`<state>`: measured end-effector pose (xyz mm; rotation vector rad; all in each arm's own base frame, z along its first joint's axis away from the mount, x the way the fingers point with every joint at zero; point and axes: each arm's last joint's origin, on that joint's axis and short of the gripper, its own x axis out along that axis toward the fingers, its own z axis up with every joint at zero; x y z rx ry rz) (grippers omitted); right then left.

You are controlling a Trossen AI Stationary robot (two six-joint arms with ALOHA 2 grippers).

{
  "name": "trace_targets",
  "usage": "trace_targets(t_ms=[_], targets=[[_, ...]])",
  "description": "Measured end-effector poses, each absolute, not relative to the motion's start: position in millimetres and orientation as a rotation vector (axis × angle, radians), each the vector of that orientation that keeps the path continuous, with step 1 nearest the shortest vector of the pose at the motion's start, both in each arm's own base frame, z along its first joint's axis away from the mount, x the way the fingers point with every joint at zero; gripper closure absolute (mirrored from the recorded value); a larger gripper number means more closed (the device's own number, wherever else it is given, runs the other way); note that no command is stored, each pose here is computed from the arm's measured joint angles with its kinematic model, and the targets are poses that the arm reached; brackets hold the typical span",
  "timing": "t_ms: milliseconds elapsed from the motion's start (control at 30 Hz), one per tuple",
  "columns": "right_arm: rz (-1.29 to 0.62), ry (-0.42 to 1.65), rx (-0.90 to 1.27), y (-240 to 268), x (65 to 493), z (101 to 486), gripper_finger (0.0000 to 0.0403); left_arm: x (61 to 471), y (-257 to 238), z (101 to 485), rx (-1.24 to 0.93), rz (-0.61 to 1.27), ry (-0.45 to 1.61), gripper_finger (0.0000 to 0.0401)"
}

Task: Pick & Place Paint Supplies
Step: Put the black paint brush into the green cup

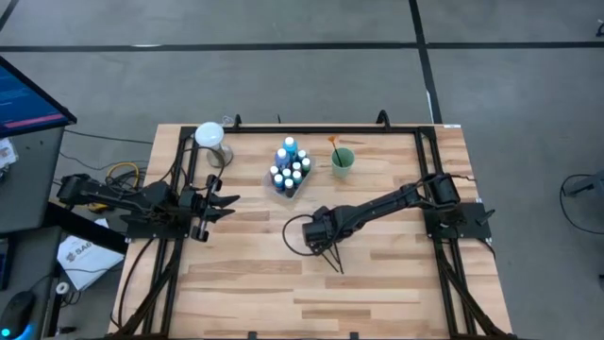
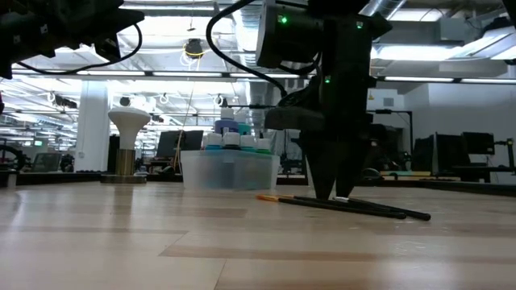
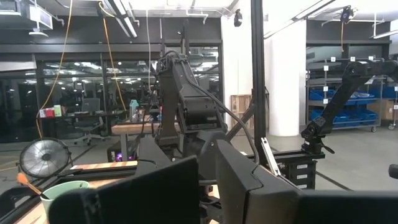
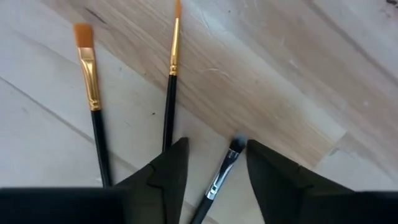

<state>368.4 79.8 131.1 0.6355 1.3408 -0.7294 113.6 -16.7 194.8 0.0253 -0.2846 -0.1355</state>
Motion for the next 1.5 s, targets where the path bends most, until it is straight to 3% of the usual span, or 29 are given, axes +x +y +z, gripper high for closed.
trace_targets(t_ms=[433,767,1000,1500], targets=[[-0.745,1.396,0.673,68,367,130,0.0394,114,-17,195,0.025,-0.135,-0.285,0.0400],[-0.734,1.385,0.593,61,361,142,0.0402,114,-17,195,0.026,-0.136,-0.285,0.0400],[-0.748,1.223,0.538,56,356,181,0.0401,114,-17,195,0.025,-0.135,-0.286,0.0400],[-0.939,0.609,0.206,-19,315,317,0.0402,114,-17,195,0.025,-0.135,-0.288,0.0400]])
